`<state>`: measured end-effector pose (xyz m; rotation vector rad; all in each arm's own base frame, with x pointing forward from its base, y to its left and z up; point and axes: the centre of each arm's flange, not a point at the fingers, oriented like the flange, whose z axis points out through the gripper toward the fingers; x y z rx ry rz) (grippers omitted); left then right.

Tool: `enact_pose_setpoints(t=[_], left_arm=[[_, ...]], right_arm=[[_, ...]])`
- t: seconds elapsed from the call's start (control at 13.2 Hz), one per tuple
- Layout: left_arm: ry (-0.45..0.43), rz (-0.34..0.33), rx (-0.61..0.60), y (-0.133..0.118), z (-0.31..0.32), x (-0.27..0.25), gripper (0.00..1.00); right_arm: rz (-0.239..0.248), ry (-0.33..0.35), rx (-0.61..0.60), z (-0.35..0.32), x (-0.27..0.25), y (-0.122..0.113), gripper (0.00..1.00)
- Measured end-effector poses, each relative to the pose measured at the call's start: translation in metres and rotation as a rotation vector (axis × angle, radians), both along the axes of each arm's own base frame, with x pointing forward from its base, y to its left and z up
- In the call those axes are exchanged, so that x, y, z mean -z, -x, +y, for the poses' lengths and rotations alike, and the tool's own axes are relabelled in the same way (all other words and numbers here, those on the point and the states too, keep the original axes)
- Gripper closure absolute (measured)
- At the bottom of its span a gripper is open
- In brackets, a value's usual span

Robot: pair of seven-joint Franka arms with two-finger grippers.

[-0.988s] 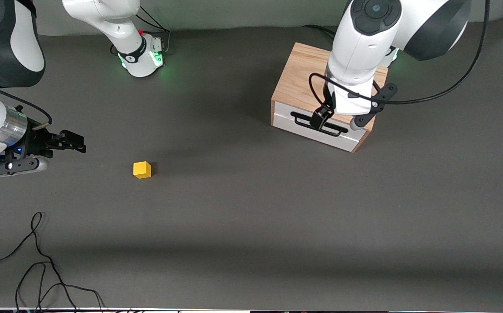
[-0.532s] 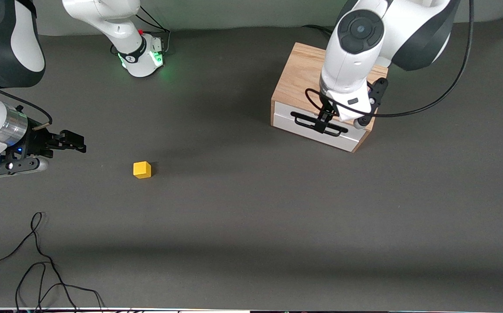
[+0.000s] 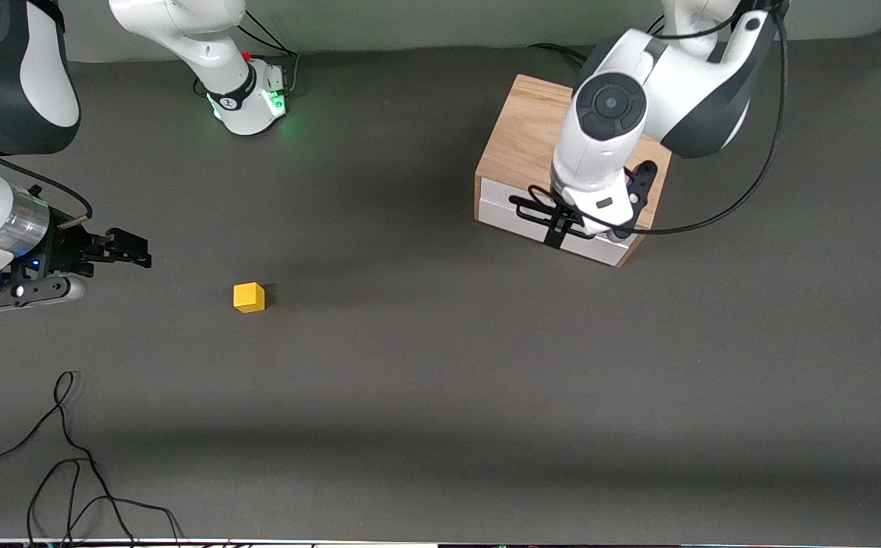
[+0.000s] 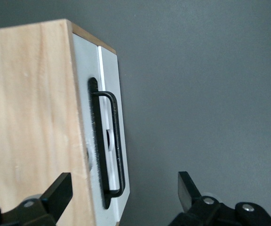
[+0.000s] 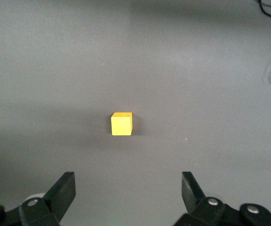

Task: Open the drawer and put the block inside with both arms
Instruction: 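Pull the drawer handle outward with the left gripper while the right gripper advances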

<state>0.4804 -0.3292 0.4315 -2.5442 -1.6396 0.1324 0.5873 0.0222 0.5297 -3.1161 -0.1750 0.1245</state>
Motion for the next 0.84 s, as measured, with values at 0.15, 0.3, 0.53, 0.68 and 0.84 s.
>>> enact_pose_setpoints(t=[0.15, 0.3, 0.53, 0.68, 0.84], left_arm=[[-0.008, 0.007, -0.03, -0.002, -0.001, 0.023, 0.0], [-0.016, 0.017, -0.044, -0.005, -0.003, 0.039, 0.0], [-0.033, 0.045, -0.053, -0.008, -0.004, 0.061, 0.0], [-0.041, 0.06, -0.057, -0.009, -0.004, 0.072, 0.0], [-0.045, 0.066, -0.06, -0.01, -0.004, 0.079, 0.0]], right_arm=[[0.0, 0.0, -0.002, 0.001, 0.0, 0.0, 0.0], [-0.001, 0.0, -0.006, 0.003, 0.0, 0.0, 0.0], [0.0, 0.0, -0.008, 0.005, 0.0, 0.0, 0.0], [0.006, 0.0, -0.008, 0.004, 0.0, 0.001, 0.0], [0.007, 0.0, -0.008, 0.003, 0.0, 0.001, 0.0]])
